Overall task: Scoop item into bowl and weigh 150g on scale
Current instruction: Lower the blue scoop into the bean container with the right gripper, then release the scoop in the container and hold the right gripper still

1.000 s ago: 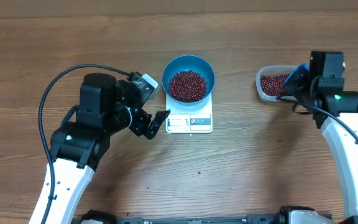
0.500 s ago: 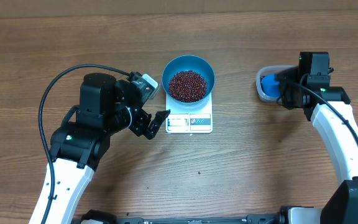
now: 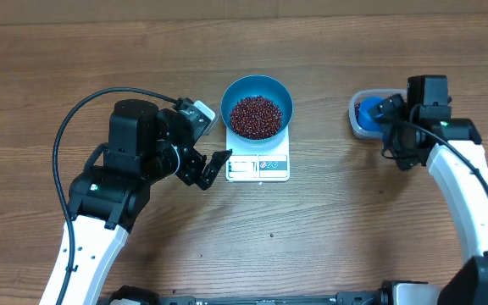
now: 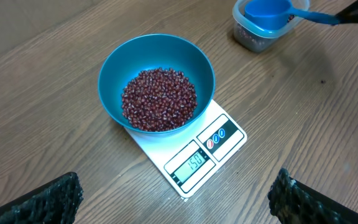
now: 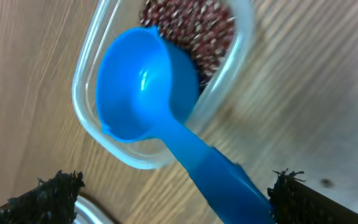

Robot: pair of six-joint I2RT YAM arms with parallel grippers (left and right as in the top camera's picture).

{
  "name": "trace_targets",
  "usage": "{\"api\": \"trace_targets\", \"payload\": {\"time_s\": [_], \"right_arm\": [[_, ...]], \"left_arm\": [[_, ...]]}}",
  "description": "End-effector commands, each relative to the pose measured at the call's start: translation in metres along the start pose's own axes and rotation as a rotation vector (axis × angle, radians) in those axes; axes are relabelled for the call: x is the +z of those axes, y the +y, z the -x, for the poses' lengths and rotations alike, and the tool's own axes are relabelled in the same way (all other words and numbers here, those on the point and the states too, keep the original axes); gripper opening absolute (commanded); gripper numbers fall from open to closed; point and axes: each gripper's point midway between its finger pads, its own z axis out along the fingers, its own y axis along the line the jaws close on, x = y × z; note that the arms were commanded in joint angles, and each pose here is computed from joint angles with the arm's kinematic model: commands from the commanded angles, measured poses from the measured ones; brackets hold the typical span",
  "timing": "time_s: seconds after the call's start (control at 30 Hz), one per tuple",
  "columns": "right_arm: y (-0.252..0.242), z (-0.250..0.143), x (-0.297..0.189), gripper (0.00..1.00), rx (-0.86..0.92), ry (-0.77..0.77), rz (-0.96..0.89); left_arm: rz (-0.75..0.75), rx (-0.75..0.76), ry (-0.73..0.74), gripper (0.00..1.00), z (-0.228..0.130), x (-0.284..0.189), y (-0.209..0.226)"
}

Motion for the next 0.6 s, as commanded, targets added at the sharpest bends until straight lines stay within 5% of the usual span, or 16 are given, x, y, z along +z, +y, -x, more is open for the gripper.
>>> {"api": "trace_targets", "payload": {"time_s": [0.0, 0.23, 0.57], "right_arm": [[0.011, 0.03, -0.041, 1.0, -0.05, -0.145, 0.024], [0.004, 0.037, -0.059, 1.0, -0.142, -0.191, -0.01], [0.013, 0.04, -0.087, 1.0, -0.823, -0.175, -0.052]], "left_arm": [[-0.012, -0.001, -0.026, 1.0, 0.01, -0.004, -0.001], [-0.012, -0.001, -0.026, 0.99, 0.01, -0.004, -0.001], [-0.012, 0.0, -0.027, 1.0, 0.01, -0.004, -0.001]]}}
